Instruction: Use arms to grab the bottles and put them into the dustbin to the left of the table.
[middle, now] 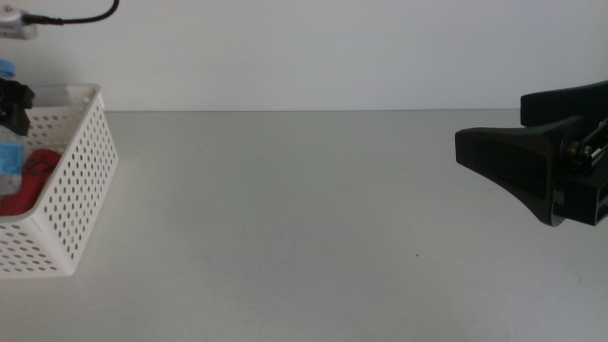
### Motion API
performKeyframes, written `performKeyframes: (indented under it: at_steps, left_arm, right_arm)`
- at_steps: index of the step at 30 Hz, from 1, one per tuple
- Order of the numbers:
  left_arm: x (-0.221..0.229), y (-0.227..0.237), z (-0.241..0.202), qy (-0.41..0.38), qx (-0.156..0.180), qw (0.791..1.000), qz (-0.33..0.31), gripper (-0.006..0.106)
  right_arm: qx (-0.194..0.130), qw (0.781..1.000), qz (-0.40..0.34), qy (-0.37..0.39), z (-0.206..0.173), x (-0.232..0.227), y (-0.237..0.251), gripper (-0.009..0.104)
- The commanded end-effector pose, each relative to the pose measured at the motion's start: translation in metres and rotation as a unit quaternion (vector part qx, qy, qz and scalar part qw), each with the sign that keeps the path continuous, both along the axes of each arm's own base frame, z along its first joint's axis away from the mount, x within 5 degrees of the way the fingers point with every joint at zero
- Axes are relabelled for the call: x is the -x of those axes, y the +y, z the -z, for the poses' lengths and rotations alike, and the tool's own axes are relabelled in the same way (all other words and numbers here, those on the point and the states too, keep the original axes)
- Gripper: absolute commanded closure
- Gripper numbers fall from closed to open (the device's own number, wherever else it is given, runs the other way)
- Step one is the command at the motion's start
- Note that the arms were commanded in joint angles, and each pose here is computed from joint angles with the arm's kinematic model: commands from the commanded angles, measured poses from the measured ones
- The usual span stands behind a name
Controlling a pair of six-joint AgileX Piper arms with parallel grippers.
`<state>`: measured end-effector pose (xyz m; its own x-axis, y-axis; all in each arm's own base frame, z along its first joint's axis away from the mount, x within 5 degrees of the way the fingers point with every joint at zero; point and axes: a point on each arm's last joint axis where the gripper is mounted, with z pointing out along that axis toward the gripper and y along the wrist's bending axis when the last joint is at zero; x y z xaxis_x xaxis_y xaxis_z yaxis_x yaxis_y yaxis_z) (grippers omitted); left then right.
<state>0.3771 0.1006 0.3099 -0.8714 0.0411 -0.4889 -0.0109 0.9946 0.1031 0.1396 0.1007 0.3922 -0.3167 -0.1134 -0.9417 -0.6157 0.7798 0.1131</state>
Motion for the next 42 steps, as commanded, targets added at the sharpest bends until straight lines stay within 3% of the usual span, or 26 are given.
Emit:
performKeyframes:
  at_steps: [1, 12, 18, 21, 22, 29, 42]
  left_arm:
    - [-0.008, 0.001, -0.021, -0.074, -0.005, 0.997, -0.009, 0.102]
    - [-0.032, 0.003, 0.037, -0.004, 0.045, 0.999, -0.02, 0.102]
    - [-0.035, 0.003, 0.045, 0.003, 0.056, 0.998, -0.023, 0.091]
    - [-0.035, 0.003, 0.045, 0.002, 0.056, 0.998, -0.022, 0.079]
    - [-0.033, 0.002, 0.044, 0.013, 0.061, 0.998, -0.021, 0.062]
    - [-0.028, -0.001, 0.037, 0.027, 0.063, 0.998, -0.012, 0.006]
    - [0.018, -0.019, -0.059, -0.092, 0.062, 0.994, -0.024, 0.007]
  right_arm:
    - [-0.029, 0.998, 0.009, -0.046, -0.018, 0.0, -0.002, 0.01]
    - [-0.029, 0.998, 0.009, -0.046, -0.018, 0.0, -0.002, 0.01]
    - [-0.029, 0.998, 0.009, -0.046, -0.018, 0.0, -0.002, 0.01]
    - [-0.029, 0.998, 0.009, -0.046, -0.018, 0.0, -0.002, 0.01]
    - [-0.029, 0.998, 0.009, -0.046, -0.018, 0.0, -0.002, 0.01]
    - [-0.029, 0.998, 0.009, -0.046, -0.018, 0.0, -0.002, 0.01]
    - [-0.029, 0.998, 0.009, -0.046, -0.018, 0.0, -0.002, 0.01]
